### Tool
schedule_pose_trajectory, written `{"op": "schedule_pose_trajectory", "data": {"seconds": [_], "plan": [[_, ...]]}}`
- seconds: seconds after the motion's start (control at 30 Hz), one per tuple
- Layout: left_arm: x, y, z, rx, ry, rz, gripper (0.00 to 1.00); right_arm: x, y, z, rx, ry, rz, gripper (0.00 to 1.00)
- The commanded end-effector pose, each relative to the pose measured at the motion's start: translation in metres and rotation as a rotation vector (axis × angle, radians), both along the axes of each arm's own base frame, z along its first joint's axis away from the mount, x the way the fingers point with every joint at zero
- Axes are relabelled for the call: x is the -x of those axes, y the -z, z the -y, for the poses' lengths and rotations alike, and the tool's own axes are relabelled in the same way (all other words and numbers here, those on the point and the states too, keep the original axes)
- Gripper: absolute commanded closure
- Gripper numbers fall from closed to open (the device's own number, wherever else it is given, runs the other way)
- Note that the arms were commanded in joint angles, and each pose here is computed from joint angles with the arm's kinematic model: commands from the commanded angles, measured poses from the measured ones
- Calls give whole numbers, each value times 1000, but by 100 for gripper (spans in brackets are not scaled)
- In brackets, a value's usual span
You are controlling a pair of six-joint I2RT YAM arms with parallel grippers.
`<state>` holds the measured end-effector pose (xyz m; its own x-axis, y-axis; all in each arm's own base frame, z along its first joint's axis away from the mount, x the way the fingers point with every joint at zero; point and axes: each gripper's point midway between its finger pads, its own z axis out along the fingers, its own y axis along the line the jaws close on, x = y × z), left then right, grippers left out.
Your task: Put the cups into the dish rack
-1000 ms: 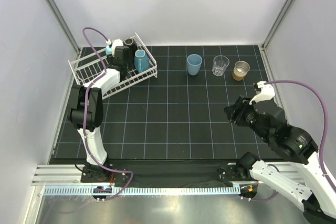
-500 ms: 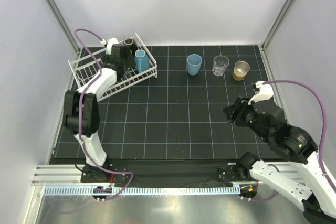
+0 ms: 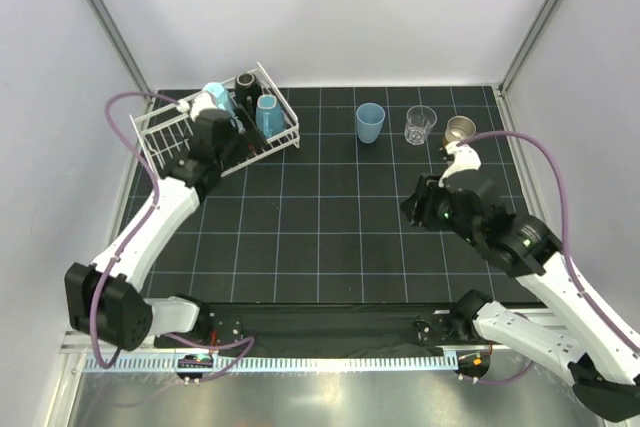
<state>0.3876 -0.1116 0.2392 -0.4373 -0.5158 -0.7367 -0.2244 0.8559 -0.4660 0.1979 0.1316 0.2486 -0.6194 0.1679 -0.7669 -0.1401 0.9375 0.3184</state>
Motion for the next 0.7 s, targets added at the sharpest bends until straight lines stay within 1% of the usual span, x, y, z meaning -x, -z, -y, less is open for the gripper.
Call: {"op": "schedule_pose_trajectory", "data": {"seconds": [0.0,0.03,0.07,0.13,0.17,0.2,0.3,0.33,0.4,0.43,0.5,0.6,0.67], "plan": [[49,19,45,92,150,-94,0,-16,-1,-24,-61,-21,-1,48],[60,27,53,94,182,-115,0,-19,0,-27,-64,-21,-6,48],[76,24,62,105,225,-117,0,-23,3,-31,-70,-16,-15,48],[95,28,74,136,296,-148,0,-36,11,-40,-60,-2,-36,48],[105,22,78,156,333,-139,0,-41,10,-43,-66,11,-35,47],[118,18,89,198,412,-151,0,-53,18,-44,-40,45,-53,48],[142,11,93,221,500,-160,0,-78,17,-42,-35,124,-50,48],[151,10,94,221,535,-168,0,-92,25,-35,-18,174,-63,47],[168,4,87,214,559,-161,0,-113,20,-29,-47,238,-51,47],[174,1,84,206,573,-154,0,-125,29,-25,-49,275,-77,47],[190,-6,74,203,576,-128,0,-151,25,-4,-109,380,-69,48],[206,-7,65,216,571,-106,0,-186,27,20,-142,488,-57,48],[215,-2,63,232,575,-124,0,-207,30,38,-147,554,-45,47]]}}
